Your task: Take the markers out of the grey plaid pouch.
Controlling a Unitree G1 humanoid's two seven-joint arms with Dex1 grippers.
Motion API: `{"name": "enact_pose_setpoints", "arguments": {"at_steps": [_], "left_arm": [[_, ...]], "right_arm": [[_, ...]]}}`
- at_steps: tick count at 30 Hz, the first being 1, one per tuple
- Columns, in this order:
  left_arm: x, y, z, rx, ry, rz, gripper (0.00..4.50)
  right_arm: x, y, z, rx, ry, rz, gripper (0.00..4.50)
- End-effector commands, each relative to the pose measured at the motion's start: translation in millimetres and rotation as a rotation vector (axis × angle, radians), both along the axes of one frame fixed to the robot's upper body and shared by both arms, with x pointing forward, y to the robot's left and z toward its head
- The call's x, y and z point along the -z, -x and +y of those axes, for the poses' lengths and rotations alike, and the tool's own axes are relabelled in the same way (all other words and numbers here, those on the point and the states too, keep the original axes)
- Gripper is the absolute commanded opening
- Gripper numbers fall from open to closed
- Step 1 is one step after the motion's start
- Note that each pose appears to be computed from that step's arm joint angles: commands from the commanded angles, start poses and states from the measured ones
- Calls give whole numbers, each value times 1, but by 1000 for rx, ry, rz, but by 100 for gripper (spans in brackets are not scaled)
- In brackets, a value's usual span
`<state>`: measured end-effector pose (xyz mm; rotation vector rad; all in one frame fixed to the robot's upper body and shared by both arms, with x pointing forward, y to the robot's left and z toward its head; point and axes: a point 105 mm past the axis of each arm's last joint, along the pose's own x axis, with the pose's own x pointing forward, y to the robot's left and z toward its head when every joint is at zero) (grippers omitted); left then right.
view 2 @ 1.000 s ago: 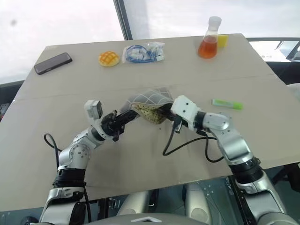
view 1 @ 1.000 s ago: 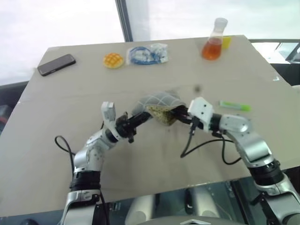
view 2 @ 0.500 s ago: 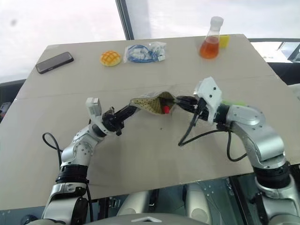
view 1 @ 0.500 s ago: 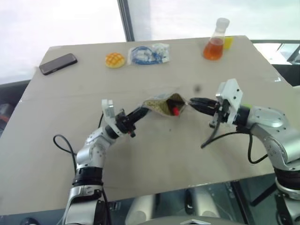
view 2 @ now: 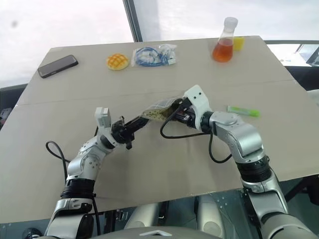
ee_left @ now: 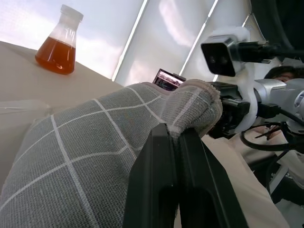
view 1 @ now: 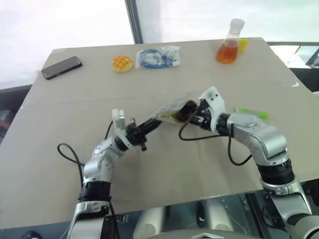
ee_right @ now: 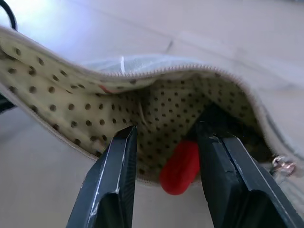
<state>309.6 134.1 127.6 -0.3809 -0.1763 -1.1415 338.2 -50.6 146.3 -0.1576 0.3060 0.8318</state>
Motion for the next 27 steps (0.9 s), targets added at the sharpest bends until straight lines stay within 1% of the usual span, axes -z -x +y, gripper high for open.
{"name": "enact_pose_setpoints", "arguments": {"at_steps": [1, 4, 6, 9, 12, 15, 20, 22, 24, 25, 27], "left_arm": [[-9, 4, -3, 25, -14, -61, 0], [-8, 6, -6, 36, -19, -68, 0], [-8, 7, -6, 37, -21, -69, 0], [-7, 7, -5, 29, -22, -68, 0], [-5, 7, -2, 13, -30, -65, 0], [-3, 4, 1, -27, -44, -73, 0], [0, -12, 14, -157, -115, -115, 0], [0, -17, 18, -196, -134, -131, 0], [1, -20, 20, -217, -148, -137, 0], [1, -22, 21, -225, -160, -143, 0], [1, -25, 22, -245, -175, -153, 0]], "right_arm": [[0, -11, 1, 35, 49, -29, 199], [13, -19, 0, 52, 108, -23, 199], [15, -21, -1, 57, 124, -26, 146], [12, -21, -4, 61, 134, -44, 37], [4, -18, -11, 61, 145, -71, 38], [-9, -6, -23, 41, 139, -96, 38], [-37, 40, -58, -55, 112, -120, 38], [-44, 56, -71, -76, 114, -130, 38], [-45, 64, -83, -63, 116, -122, 38], [-43, 66, -94, -32, 127, -121, 38], [-32, 61, -121, 79, 179, -120, 38]]}}
